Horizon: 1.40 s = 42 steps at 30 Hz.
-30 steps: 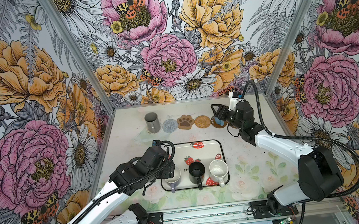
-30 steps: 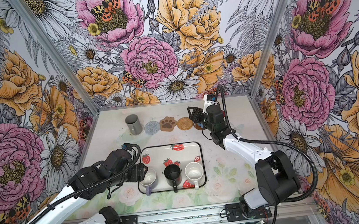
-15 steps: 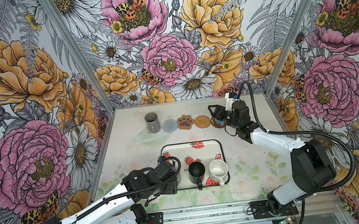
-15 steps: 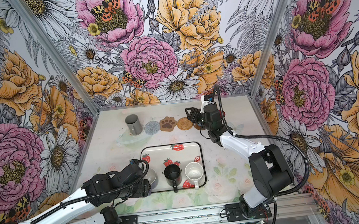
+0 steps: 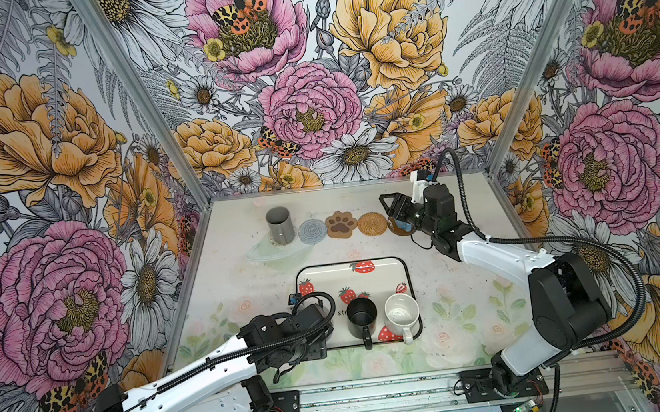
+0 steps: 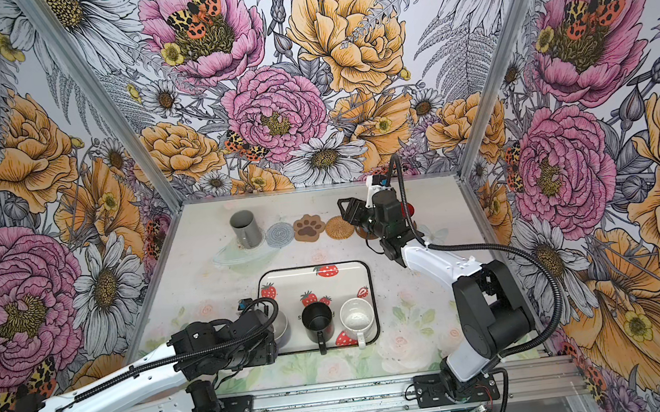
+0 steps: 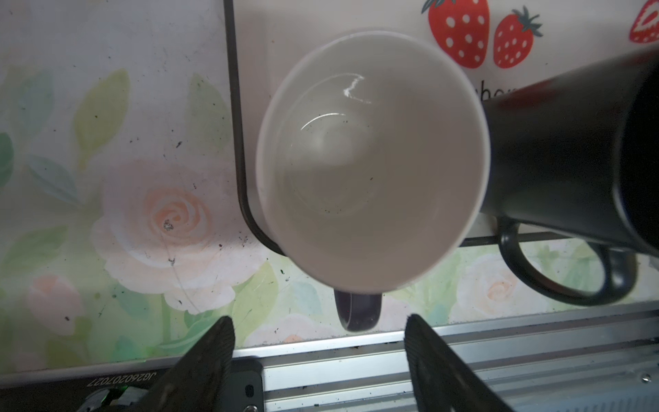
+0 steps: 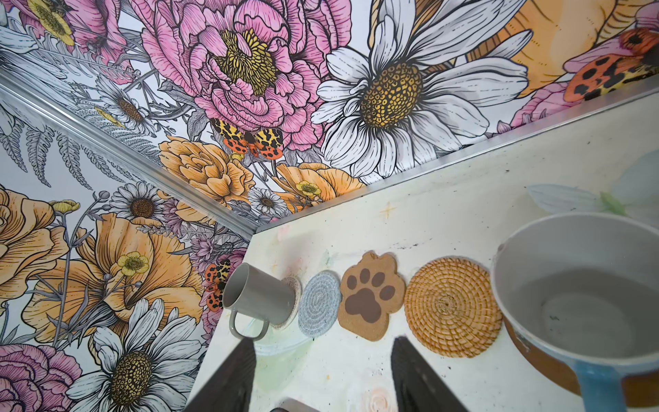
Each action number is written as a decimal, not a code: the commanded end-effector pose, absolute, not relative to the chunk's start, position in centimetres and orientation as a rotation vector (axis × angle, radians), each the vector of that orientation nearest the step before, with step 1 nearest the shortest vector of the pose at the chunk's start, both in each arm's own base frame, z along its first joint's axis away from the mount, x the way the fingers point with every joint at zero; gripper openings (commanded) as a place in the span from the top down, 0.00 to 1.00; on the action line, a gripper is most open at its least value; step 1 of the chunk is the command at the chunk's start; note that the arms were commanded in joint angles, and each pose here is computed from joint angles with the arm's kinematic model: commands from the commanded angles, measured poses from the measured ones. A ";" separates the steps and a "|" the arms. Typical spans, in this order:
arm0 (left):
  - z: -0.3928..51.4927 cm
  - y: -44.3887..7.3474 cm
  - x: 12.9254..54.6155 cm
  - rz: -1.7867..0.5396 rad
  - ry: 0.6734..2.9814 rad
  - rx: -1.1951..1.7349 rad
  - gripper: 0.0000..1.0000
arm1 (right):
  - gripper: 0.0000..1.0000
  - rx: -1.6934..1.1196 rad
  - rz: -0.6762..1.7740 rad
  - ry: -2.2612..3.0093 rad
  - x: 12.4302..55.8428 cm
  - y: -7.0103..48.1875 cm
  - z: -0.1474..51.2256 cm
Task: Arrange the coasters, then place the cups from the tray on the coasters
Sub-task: 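Lower the left gripper into the purple-handled white mug and grip it, then lift the purple-handled white mug off the tray with the left gripper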
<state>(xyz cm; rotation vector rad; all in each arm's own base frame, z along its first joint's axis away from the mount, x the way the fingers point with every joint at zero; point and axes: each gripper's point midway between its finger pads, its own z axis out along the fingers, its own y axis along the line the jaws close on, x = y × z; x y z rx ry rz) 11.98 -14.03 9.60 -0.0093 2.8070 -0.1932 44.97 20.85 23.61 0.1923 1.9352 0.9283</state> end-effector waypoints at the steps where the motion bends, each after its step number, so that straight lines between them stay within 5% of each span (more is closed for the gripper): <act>1: 9.2 -14.7 12.9 -0.206 2.763 -0.054 0.23 | 0.37 0.173 0.952 1.899 45.5 21.5 25.1; 14: 7.1 -16.0 14.1 -0.186 2.741 -0.095 0.26 | 0.37 0.179 0.950 1.915 45.8 21.6 24.6; 37: 5.8 -16.1 14.6 -0.142 2.735 -0.108 0.74 | 0.37 0.192 0.954 1.934 46.1 21.7 23.9; 42: 6.3 -16.3 14.8 -0.161 2.719 -0.105 1.00 | 0.37 0.194 0.955 1.936 46.2 21.7 23.8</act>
